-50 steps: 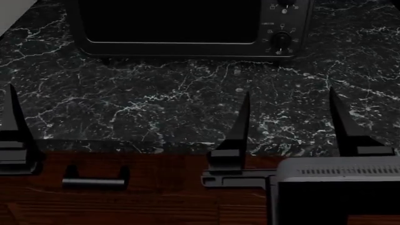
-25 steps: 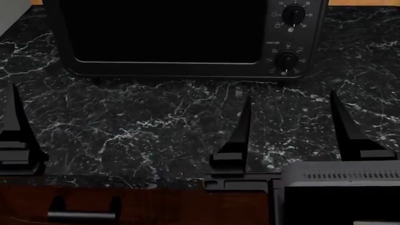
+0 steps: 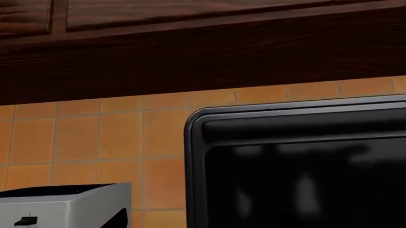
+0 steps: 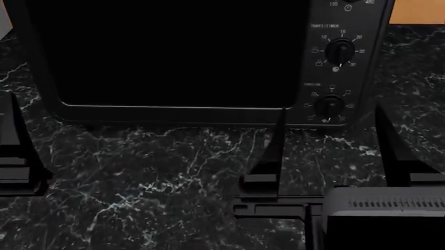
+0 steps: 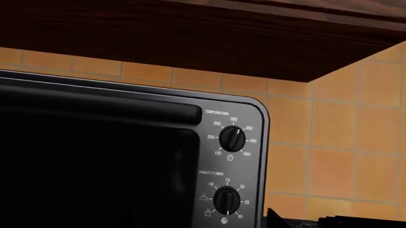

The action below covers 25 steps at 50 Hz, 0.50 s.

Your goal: Decrease the toaster oven temperature.

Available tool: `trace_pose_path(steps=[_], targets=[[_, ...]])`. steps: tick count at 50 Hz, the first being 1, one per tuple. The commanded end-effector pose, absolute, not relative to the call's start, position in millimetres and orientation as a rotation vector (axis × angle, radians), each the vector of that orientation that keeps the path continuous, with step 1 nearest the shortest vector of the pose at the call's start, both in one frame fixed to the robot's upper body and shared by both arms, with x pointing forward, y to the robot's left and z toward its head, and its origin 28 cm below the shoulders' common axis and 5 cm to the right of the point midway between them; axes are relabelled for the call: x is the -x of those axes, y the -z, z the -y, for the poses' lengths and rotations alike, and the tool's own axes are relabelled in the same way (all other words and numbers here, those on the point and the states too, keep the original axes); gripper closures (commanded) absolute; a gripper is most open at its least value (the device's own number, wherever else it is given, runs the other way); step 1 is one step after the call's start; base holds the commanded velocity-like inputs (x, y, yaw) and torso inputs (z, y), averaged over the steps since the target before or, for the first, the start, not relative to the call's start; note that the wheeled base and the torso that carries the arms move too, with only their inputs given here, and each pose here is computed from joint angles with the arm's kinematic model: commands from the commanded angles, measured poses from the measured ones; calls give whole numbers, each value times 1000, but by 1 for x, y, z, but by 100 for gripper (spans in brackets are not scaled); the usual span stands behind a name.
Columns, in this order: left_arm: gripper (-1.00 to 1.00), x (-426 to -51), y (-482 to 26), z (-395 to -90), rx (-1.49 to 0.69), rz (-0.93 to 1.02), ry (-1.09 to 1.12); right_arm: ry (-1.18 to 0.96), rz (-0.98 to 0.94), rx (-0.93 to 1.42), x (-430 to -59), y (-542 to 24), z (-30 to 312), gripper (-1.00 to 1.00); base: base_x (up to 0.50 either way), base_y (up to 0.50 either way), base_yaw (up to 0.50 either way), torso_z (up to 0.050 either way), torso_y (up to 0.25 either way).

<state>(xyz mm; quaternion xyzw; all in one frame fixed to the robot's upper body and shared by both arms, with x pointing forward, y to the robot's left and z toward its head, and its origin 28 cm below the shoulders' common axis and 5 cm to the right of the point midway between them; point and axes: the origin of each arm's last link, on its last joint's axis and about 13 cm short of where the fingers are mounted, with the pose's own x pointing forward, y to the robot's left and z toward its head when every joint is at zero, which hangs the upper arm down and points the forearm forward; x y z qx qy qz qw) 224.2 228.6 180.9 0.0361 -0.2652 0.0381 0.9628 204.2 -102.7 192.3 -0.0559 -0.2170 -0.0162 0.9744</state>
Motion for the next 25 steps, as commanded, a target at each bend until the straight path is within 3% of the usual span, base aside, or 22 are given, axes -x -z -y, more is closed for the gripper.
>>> trace_pose_path(steps=[1, 25], targets=[[-100, -223, -182, -227, -74, 539, -74, 39, 437, 108, -202, -191, 105, -100, 309, 0, 0, 0, 0], [-100, -221, -181, -228, -67, 537, -79, 40, 432, 108, -200, -189, 107, -100, 270, 0, 0, 0, 1]])
